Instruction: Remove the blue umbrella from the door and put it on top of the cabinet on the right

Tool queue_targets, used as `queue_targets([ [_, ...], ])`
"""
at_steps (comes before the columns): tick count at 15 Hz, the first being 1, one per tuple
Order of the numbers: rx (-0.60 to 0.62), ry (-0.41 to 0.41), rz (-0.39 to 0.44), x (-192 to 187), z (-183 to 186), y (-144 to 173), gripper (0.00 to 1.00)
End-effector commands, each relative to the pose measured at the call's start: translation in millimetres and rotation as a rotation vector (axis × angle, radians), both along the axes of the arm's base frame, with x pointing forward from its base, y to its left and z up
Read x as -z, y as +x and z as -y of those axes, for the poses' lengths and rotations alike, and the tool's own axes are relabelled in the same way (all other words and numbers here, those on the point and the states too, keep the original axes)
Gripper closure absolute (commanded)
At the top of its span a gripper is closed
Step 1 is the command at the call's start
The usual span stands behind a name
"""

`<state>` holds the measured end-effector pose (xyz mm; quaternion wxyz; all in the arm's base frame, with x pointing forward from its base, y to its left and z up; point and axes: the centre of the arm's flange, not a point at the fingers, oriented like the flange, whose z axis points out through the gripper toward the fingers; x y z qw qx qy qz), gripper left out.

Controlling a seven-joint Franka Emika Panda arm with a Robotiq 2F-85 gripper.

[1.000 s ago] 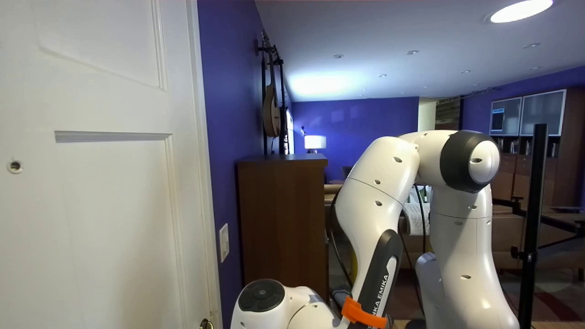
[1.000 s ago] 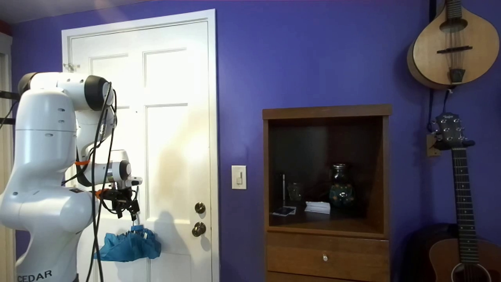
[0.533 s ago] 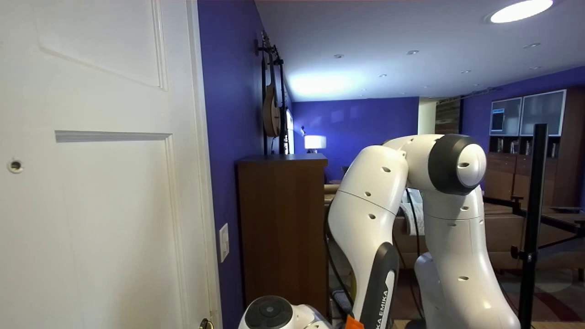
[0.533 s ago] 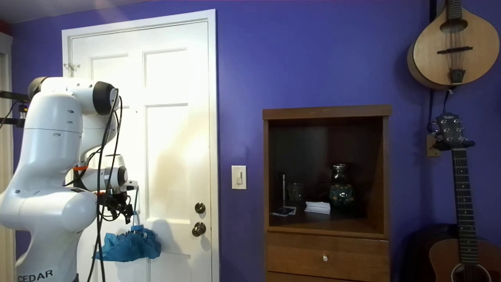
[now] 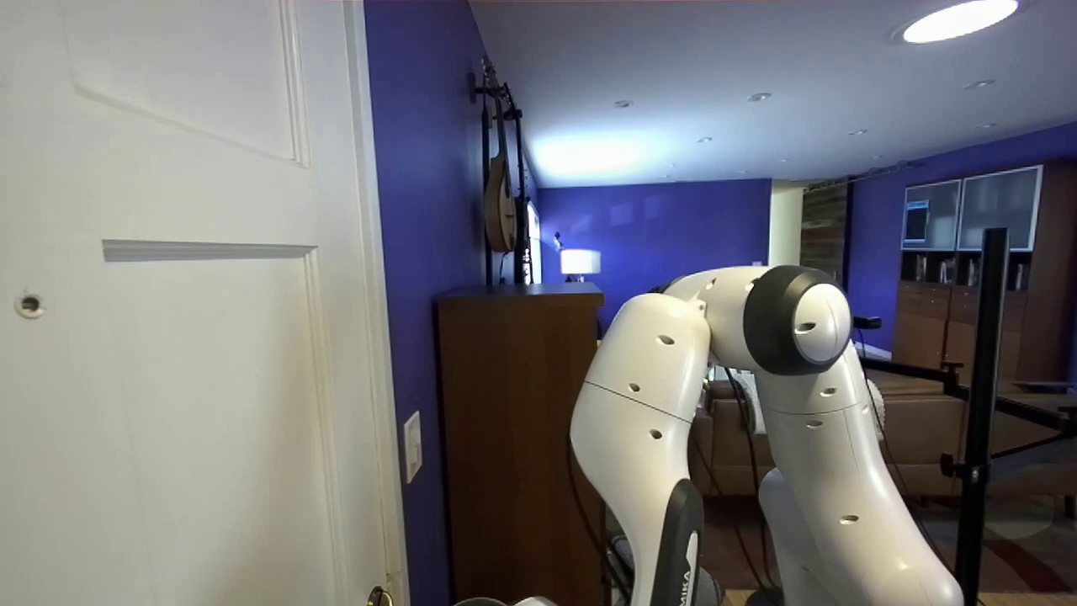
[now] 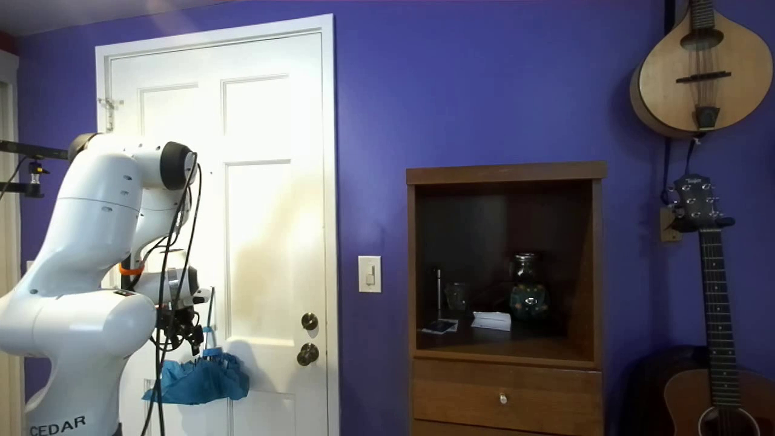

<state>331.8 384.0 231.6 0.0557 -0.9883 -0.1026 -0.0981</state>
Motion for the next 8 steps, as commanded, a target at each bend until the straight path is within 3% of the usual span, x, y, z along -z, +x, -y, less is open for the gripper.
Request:
queue_targets([
  [1,-0.002,0.0,-0.001,2,-2,2,0.0],
  [5,-0.004,0.0,-0.003,4,-5,5,0.0],
  [8,-0.017,-0.064,0.013,6,-11,21,0.0],
])
